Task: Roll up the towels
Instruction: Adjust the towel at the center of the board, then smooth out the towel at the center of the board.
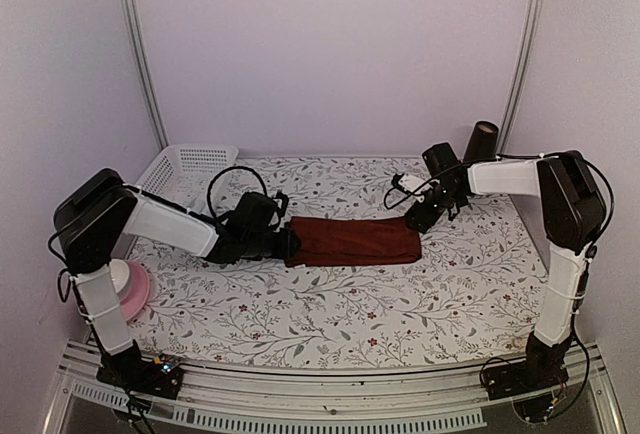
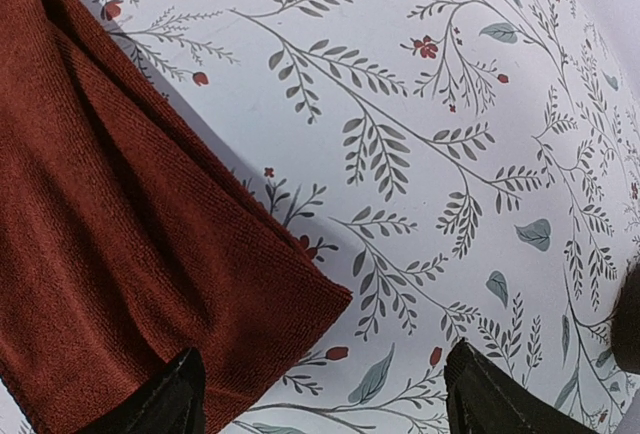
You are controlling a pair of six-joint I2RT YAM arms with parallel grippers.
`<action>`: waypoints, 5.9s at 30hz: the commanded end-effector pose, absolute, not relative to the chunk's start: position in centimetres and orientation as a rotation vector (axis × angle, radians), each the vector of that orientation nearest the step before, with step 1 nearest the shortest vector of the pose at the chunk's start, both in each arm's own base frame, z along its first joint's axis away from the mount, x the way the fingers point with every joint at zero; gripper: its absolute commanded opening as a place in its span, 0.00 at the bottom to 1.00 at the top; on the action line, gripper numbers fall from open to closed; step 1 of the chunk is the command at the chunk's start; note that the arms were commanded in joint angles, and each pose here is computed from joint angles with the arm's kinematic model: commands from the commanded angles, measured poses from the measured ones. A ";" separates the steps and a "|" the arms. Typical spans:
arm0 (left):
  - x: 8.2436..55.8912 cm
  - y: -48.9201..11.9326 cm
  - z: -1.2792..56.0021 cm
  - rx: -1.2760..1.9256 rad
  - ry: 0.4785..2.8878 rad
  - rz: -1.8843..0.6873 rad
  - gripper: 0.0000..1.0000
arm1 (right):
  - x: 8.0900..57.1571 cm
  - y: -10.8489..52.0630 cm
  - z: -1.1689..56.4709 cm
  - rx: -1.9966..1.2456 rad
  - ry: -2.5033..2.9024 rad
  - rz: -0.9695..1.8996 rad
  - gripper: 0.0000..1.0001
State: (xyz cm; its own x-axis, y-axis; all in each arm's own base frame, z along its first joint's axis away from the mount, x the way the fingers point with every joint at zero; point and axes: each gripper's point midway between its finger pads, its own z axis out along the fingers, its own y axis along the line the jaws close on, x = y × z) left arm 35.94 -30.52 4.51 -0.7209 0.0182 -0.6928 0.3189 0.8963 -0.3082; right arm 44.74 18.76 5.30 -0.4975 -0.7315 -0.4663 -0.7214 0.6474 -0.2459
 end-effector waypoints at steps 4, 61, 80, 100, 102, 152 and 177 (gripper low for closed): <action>36.9 -30.7 3.7 0.196 2.322 -0.592 0.32 | 44.5 18.9 6.5 -1.123 2.304 -0.016 0.83; 32.6 -29.9 3.7 0.101 2.290 -0.642 0.00 | 43.3 19.4 5.2 -1.218 2.317 0.017 0.83; 32.8 -30.7 2.7 0.129 2.302 -0.650 0.00 | 37.6 20.6 7.3 -1.564 2.098 0.104 0.82; 33.7 -31.6 3.3 0.154 2.290 -0.643 0.00 | 35.4 21.7 3.8 -1.740 2.061 0.022 0.81; 33.7 -31.4 3.3 0.156 2.290 -0.633 0.00 | 35.5 21.8 3.8 -1.737 2.057 0.005 0.81; 34.7 -30.3 5.2 0.153 2.262 -0.670 0.00 | 28.9 21.1 2.5 -2.054 1.797 -0.063 0.03; 40.4 -31.5 9.2 0.330 2.183 -0.789 0.54 | 31.0 23.3 9.7 -1.738 1.847 0.373 0.70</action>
